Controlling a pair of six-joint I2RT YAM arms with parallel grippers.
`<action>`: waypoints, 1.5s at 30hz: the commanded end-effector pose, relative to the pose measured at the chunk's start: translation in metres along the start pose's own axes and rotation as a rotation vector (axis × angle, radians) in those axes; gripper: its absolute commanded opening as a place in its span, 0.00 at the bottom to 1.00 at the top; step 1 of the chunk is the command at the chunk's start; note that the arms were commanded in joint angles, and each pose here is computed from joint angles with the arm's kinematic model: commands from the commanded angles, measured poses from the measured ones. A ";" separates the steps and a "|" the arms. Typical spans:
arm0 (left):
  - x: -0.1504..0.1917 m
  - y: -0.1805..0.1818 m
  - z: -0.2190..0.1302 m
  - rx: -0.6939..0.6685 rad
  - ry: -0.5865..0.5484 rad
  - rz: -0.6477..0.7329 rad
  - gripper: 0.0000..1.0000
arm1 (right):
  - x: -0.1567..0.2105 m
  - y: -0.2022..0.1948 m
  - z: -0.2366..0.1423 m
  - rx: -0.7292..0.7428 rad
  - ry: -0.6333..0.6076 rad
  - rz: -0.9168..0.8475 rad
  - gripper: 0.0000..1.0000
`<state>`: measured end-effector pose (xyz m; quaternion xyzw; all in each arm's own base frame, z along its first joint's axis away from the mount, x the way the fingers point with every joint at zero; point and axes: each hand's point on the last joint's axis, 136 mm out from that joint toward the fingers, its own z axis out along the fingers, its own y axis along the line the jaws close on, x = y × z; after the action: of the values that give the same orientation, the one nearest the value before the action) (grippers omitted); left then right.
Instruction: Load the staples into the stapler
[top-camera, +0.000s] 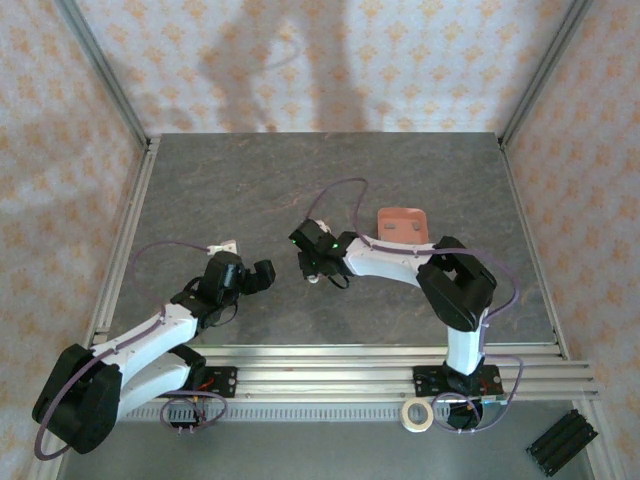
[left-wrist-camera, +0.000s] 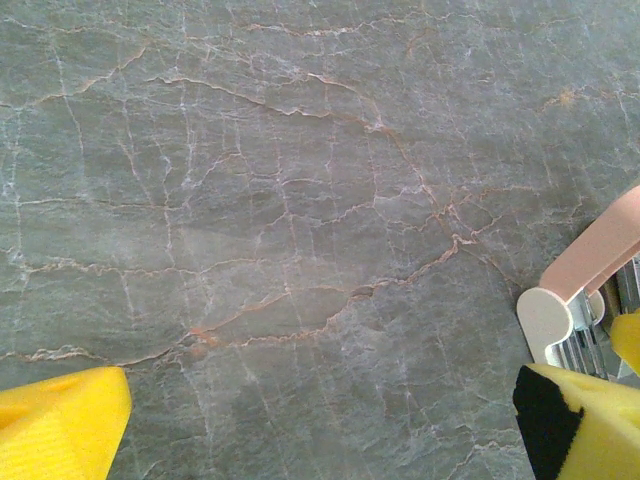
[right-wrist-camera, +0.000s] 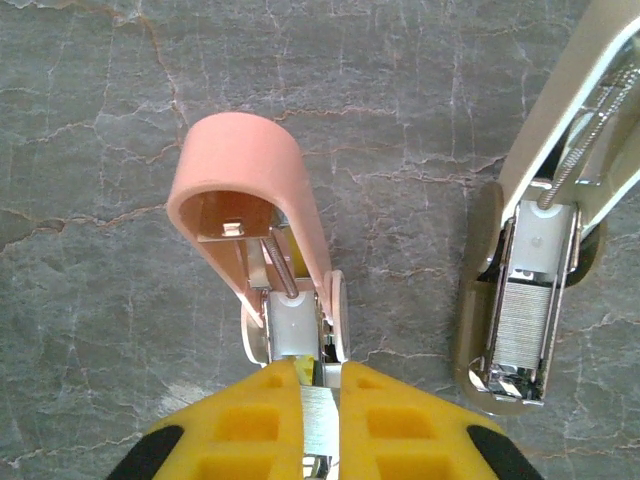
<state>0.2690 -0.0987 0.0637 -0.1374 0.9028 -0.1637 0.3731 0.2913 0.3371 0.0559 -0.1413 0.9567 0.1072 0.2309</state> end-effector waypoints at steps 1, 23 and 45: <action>-0.003 0.002 0.000 0.001 -0.018 -0.005 0.99 | -0.004 0.004 -0.003 -0.006 -0.033 0.022 0.12; -0.003 0.002 0.000 0.000 -0.017 -0.006 0.99 | 0.008 0.003 0.008 -0.004 0.011 0.016 0.12; -0.002 0.002 0.000 0.000 -0.017 -0.006 0.99 | 0.022 -0.001 0.008 0.028 0.035 -0.007 0.11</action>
<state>0.2696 -0.0989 0.0644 -0.1374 0.9021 -0.1647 0.3746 0.2817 0.3411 0.0456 -0.1451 0.9581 0.1104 0.2209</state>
